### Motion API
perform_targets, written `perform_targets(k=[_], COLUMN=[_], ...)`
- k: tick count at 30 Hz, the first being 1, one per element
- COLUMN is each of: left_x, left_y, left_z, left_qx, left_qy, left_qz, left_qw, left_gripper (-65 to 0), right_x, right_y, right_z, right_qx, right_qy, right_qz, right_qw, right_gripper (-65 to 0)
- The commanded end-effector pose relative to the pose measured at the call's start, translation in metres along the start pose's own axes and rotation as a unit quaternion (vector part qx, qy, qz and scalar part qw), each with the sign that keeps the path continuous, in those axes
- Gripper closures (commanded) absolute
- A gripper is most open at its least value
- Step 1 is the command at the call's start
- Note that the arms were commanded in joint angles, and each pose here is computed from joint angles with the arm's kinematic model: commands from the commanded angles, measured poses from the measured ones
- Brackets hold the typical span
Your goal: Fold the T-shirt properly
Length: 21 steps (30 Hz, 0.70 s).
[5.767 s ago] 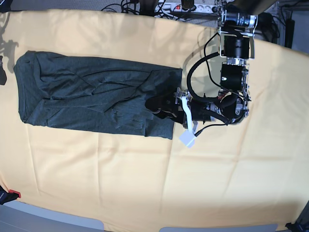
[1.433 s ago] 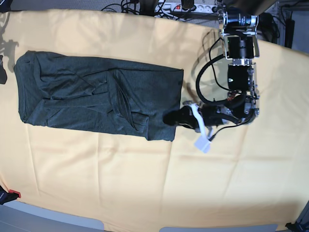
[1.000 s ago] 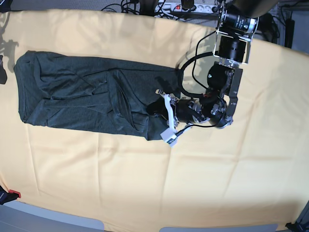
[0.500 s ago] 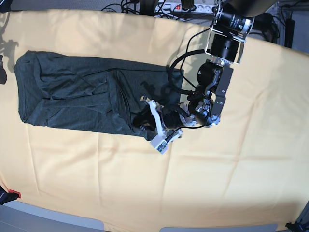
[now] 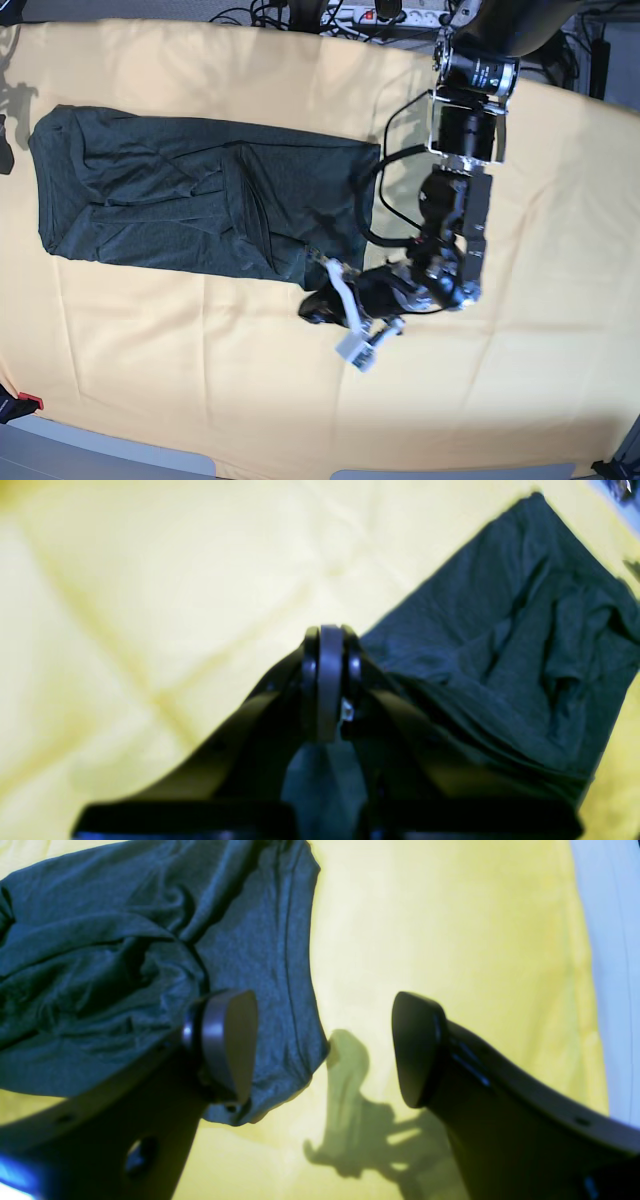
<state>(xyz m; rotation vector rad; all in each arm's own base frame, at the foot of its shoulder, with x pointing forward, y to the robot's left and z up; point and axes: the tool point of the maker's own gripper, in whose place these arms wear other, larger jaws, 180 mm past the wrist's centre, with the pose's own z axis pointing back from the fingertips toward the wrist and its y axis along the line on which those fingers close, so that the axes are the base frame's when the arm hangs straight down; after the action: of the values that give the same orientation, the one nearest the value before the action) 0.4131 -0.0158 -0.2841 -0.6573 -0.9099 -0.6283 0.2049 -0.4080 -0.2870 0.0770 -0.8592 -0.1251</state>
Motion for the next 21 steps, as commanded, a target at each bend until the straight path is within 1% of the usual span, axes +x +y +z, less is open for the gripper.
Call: perform_targets(k=[1, 3, 5, 7, 10, 13, 15, 17, 21], left_x=[0.025, 0.017, 0.004, -0.006, -0.026, -0.047, -0.058, -0.066, -0.07], left_y=[0.003, 0.008, 0.003, 0.0, 0.006, 0.007, 0.003, -0.006, -0.027], left_z=[0.009, 0.019, 0.026, 0.032, 0.039, 0.043, 0.042, 0.037, 0.023], left_qx=[-0.005, -0.012, -0.041, -0.062, -0.058, -0.06, -0.068, -0.082, -0.107], left_qy=[-0.029, -0.008, 0.023, 0.043, 0.088, 0.135, 0.157, 0.171, 0.163], left_qz=[-0.004, 0.002, -0.028, -0.038, -0.06, -0.083, -0.094, -0.103, -0.123], left_qw=[1.0, 1.0, 0.998, 0.996, 0.993, 0.986, 0.981, 0.977, 0.973], left_gripper=[0.0, 0.0, 0.0, 0.0, 0.0, 0.0, 0.0, 0.0, 0.0], right_x=[0.017, 0.018, 0.019, 0.019, 0.019, 0.019, 0.019, 0.019, 0.02], right_y=[-0.002, -0.002, -0.002, -0.002, -0.001, -0.002, -0.001, -0.001, -0.001], right_z=[0.006, 0.006, 0.006, 0.006, 0.006, 0.006, 0.006, 0.006, 0.006], right_qx=[-0.002, -0.001, -0.001, 0.0, 0.0, 0.0, 0.0, 0.002, 0.002], right_qy=[-0.022, -0.022, -0.025, -0.026, -0.027, -0.026, -0.027, -0.027, -0.029], right_qz=[0.014, 0.013, 0.013, 0.013, 0.013, 0.013, 0.014, 0.017, 0.018], right_qw=[0.9997, 0.9997, 0.9996, 0.9996, 0.9996, 0.9996, 0.9996, 0.9995, 0.9994], right_gripper=[-43.2, -43.2, -43.2, -43.2, -43.2, -43.2, -43.2, -43.2, -43.2])
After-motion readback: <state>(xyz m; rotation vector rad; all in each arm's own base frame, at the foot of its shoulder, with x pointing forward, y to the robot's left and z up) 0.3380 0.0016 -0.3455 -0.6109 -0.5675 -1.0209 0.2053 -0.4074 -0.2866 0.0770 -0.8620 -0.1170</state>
